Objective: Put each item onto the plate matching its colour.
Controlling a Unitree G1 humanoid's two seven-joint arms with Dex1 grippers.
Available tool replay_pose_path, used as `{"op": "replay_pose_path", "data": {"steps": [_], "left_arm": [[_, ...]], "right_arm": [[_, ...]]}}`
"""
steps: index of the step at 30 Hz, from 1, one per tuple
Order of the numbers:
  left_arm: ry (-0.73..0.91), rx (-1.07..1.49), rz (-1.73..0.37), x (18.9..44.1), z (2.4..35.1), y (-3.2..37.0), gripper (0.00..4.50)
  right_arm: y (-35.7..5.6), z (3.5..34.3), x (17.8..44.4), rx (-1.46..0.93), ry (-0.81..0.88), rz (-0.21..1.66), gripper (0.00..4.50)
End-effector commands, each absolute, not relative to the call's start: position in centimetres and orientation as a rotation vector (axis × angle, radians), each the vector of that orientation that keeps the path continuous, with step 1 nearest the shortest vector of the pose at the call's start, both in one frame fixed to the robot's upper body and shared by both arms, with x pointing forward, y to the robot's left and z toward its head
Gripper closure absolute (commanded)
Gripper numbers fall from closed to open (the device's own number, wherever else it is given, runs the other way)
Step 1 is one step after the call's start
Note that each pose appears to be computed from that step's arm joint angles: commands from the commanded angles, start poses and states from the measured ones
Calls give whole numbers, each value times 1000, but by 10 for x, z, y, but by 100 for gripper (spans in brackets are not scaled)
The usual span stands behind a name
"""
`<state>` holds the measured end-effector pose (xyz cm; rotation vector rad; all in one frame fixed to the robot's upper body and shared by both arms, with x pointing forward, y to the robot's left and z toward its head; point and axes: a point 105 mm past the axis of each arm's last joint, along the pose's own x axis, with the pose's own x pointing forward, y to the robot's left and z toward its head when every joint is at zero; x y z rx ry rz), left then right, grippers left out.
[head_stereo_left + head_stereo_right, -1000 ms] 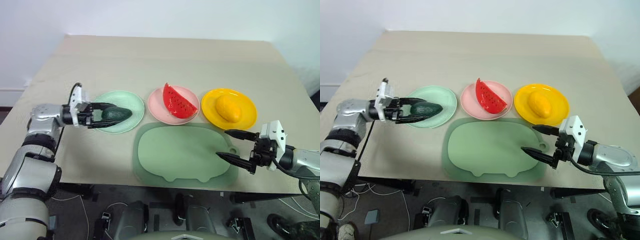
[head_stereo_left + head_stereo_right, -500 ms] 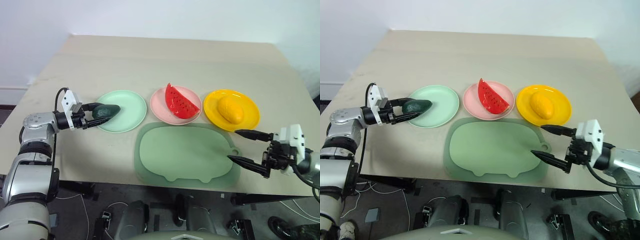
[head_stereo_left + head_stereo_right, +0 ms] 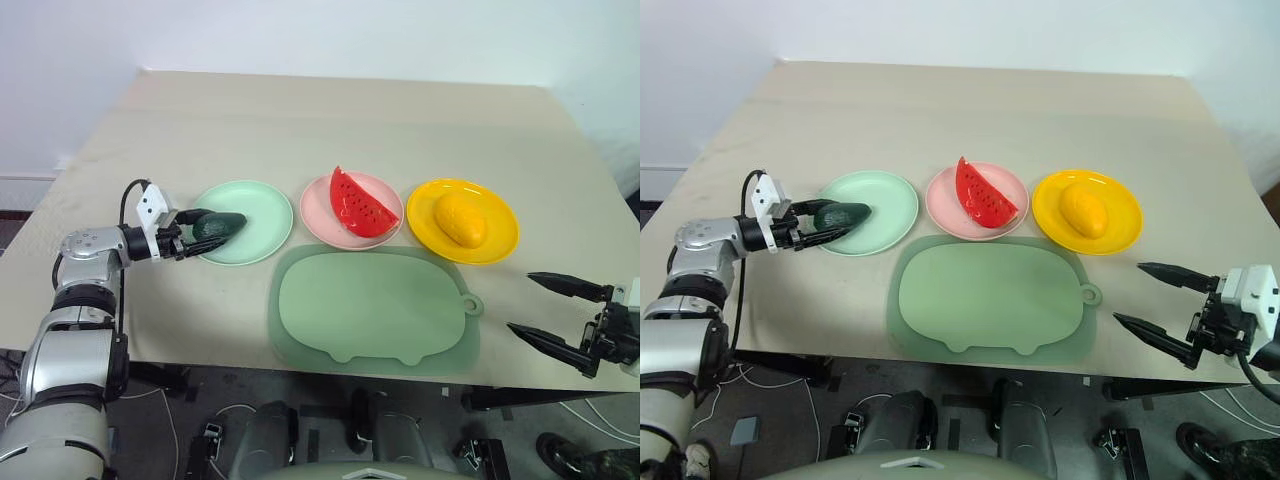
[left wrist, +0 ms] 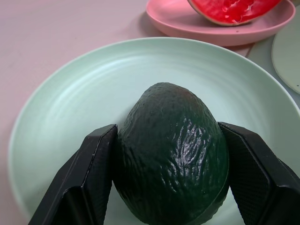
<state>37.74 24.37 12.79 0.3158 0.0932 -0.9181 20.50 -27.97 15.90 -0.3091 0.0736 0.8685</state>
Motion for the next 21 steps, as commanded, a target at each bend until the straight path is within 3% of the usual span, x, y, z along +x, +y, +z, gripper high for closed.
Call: {"op": "replay_pose_path", "data": {"steps": [1, 4, 12, 21], "left_arm": [[34, 333, -865, 387, 146, 245, 78], [11, 334, -849, 391, 151, 243, 2], [-165, 372, -829, 383, 193, 260, 2], [-128, 370, -976, 310, 194, 309, 2]], "right_arm": [[-276, 164, 206, -330, 39, 864, 0], [-273, 163, 208, -323, 36, 864, 0], [-271, 161, 208, -305, 37, 864, 0], [-285, 163, 210, -310, 60, 832, 0]]}}
